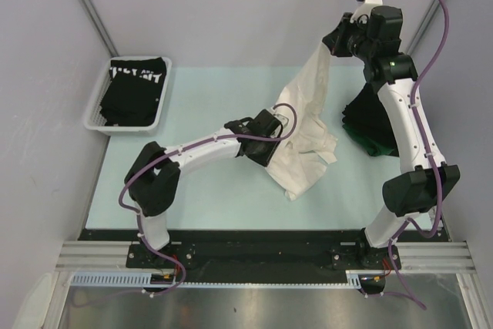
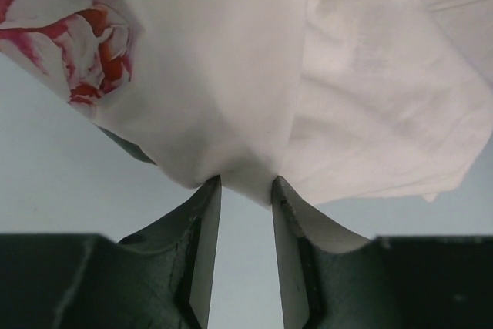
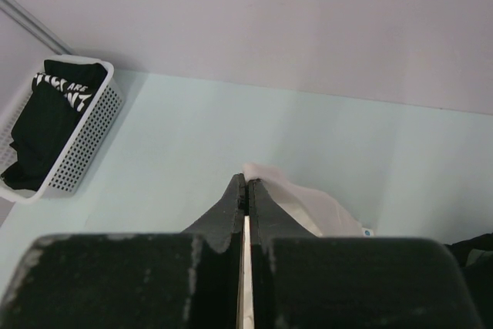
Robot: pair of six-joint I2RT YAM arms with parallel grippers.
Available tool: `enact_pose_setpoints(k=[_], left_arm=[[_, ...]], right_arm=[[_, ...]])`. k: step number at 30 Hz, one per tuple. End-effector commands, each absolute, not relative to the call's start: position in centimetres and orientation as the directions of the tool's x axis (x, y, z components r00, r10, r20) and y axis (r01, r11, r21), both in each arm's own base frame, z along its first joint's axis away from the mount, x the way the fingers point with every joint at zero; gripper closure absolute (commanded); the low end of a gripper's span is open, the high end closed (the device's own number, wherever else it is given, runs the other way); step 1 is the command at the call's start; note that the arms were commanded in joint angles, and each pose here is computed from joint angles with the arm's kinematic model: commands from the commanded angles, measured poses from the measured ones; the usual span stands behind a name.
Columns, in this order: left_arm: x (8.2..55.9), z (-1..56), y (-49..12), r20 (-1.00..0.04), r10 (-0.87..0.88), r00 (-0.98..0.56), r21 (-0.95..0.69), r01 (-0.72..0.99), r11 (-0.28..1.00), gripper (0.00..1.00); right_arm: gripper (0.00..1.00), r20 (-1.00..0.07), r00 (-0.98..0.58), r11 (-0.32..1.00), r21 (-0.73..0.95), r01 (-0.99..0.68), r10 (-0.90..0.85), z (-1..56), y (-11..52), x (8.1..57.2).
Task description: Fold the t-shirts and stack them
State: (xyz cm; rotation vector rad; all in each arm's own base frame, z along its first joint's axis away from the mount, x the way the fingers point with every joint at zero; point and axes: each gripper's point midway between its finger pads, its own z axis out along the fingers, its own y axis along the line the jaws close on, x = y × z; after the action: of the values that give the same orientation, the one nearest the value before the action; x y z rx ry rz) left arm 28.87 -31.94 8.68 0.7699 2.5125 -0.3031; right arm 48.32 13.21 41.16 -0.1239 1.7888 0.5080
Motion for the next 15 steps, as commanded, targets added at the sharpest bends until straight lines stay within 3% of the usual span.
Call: enact_pose_setpoints(k=[1, 4, 6, 12, 15], left_arm=[[29.1, 7.2, -32.5, -0.506, 0.478, -0.718, -0.064, 0.584, 0.809, 0.65], [29.2, 6.3, -32.9, -0.493, 0.494, -0.716, -0.064, 0.596, 0.8, 0.78], [29.4, 5.5, -33.1, -0.48, 0.508, -0.715, -0.06, 0.605, 0.794, 0.99], [32.0, 6.3, -31.7, -0.512, 0.526, -0.679, 0.057, 0.584, 0.809, 1.0], [35.1, 8.2, -28.3, -0.534, 0.481, -0.696, 0.14, 0.488, 0.862, 1.0]], right_arm=[[1.0, -0.964, -0.175, 0.89, 0.255, -0.378, 0.202, 45.6, 12.8, 46.9], [1.0, -0.965, -0.169, 0.89, 0.251, -0.381, 0.2, 46.1, 12.6, 46.5], [1.0, -0.965, -0.167, 0.89, 0.251, -0.382, 0.201, 46.2, 12.6, 46.4], [1.0, -0.964, -0.176, 0.89, 0.254, -0.379, 0.2, 46.1, 12.4, 46.2], [1.0, -0.964, -0.178, 0.889, 0.254, -0.38, 0.199, 46.0, 12.4, 46.0]])
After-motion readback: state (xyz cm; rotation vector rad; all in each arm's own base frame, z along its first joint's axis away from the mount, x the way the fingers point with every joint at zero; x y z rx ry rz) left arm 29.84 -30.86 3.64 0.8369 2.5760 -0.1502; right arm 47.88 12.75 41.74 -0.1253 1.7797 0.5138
